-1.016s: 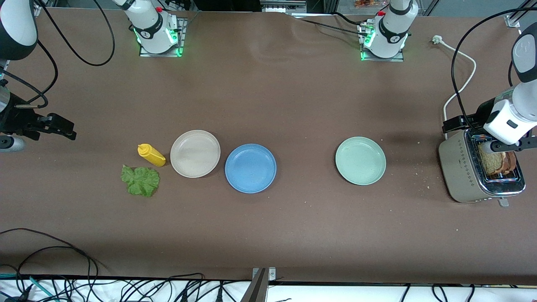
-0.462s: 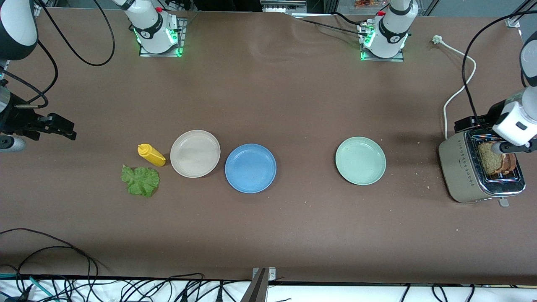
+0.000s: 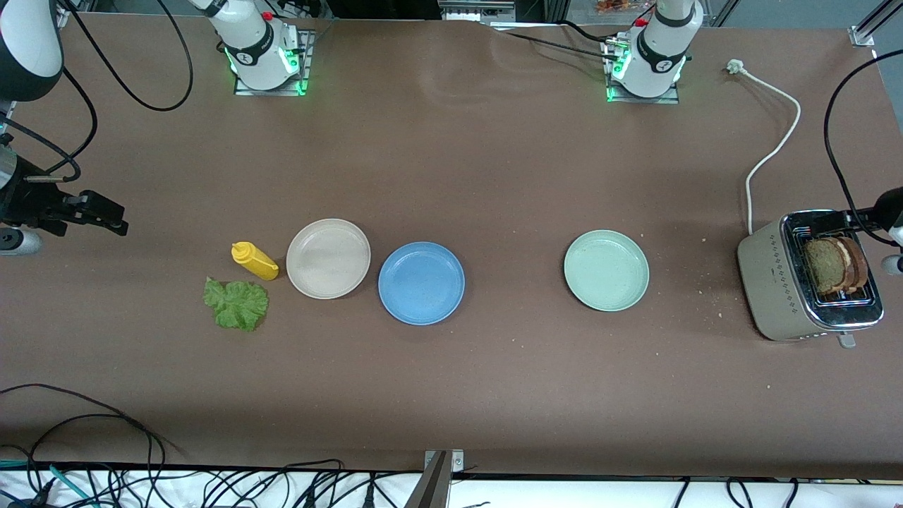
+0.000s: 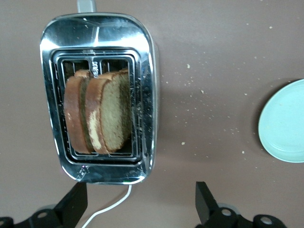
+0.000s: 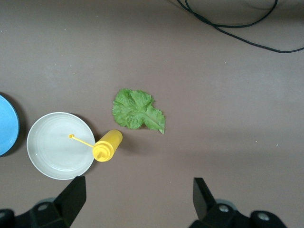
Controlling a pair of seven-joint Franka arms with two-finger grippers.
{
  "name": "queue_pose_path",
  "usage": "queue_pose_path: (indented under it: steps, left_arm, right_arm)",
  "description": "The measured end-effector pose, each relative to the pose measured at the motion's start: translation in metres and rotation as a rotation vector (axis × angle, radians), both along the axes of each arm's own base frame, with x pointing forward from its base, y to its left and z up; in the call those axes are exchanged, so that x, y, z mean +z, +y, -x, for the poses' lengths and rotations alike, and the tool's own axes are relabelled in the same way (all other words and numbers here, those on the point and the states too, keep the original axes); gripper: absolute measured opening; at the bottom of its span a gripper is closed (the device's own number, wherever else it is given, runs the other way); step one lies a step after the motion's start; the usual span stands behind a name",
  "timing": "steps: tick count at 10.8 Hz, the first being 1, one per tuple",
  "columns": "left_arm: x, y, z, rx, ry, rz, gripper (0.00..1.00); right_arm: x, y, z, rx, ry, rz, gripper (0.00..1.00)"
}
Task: Make sandwich in blue plate with both arms
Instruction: 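Lower the left gripper into the toaster and grasp a bread slice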
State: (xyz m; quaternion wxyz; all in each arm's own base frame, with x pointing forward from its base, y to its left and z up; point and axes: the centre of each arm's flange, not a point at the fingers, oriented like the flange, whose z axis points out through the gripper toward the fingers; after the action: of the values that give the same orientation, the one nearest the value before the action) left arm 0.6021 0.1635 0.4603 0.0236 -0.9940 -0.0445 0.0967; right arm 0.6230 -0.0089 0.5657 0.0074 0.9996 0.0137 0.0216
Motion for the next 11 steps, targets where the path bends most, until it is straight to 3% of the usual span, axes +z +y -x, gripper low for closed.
queue_pose_path:
  steps: [2, 5, 11]
  left_arm:
    - [-0.019, 0.009, -0.01, -0.01, 0.024, 0.002, 1.0]
    - [-0.058, 0.018, -0.018, -0.046, 0.097, -0.071, 1.0]
    - [-0.075, 0.021, -0.031, -0.054, 0.09, -0.079, 0.98]
  right_arm:
    - [0.0, 0.0, 0.0, 0.0, 0.0, 0.0, 1.0]
    - [0.0, 0.0, 0.0, 0.001, -0.001, 0.0, 1.0]
    - [0.0, 0.0, 0.0, 0.001, -0.001, 0.0, 1.0]
